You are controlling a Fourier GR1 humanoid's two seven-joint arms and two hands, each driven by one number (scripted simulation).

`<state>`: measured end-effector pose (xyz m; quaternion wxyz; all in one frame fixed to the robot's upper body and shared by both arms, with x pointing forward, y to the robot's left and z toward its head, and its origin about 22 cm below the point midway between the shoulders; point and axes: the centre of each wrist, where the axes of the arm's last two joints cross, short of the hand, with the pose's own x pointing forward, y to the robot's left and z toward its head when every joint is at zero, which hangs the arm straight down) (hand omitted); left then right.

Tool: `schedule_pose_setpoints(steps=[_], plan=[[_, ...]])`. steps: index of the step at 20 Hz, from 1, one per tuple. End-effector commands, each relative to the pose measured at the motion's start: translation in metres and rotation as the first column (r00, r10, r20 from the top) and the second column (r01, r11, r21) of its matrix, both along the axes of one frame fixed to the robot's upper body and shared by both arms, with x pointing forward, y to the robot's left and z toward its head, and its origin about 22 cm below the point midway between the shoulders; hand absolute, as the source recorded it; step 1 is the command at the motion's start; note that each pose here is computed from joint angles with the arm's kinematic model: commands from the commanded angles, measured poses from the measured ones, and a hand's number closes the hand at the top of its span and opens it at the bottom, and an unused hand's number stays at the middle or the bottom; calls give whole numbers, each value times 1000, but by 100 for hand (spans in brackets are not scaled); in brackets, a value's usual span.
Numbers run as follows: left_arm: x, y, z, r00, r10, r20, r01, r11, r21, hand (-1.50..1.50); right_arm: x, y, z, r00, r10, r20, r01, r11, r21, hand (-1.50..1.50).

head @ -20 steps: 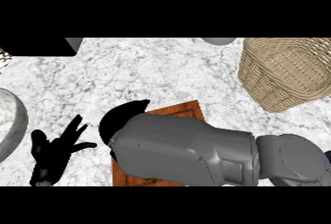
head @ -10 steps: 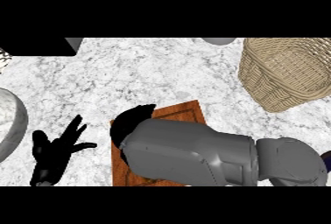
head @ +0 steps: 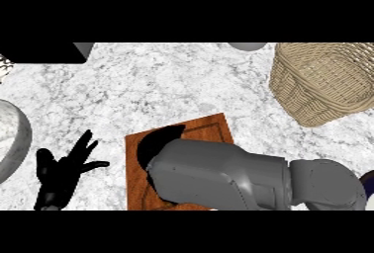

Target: Pick the sweet potato from the cutting board and place it in the basket

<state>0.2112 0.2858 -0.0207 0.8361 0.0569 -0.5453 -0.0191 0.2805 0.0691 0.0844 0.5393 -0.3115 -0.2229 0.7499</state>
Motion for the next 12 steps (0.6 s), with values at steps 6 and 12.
schedule_pose_setpoints(steps=[6, 12], plan=[[-11, -3, -20, 989, 17, -150, -15, 1000, 17, 0, -12, -5, -26, 996, -90, 29, 92, 990, -109, -150], [-23, 5, -36, 990, 9, -138, -7, 1000, 12, 0, -12, -4, -24, 997, -79, 28, 81, 990, -112, 150]])
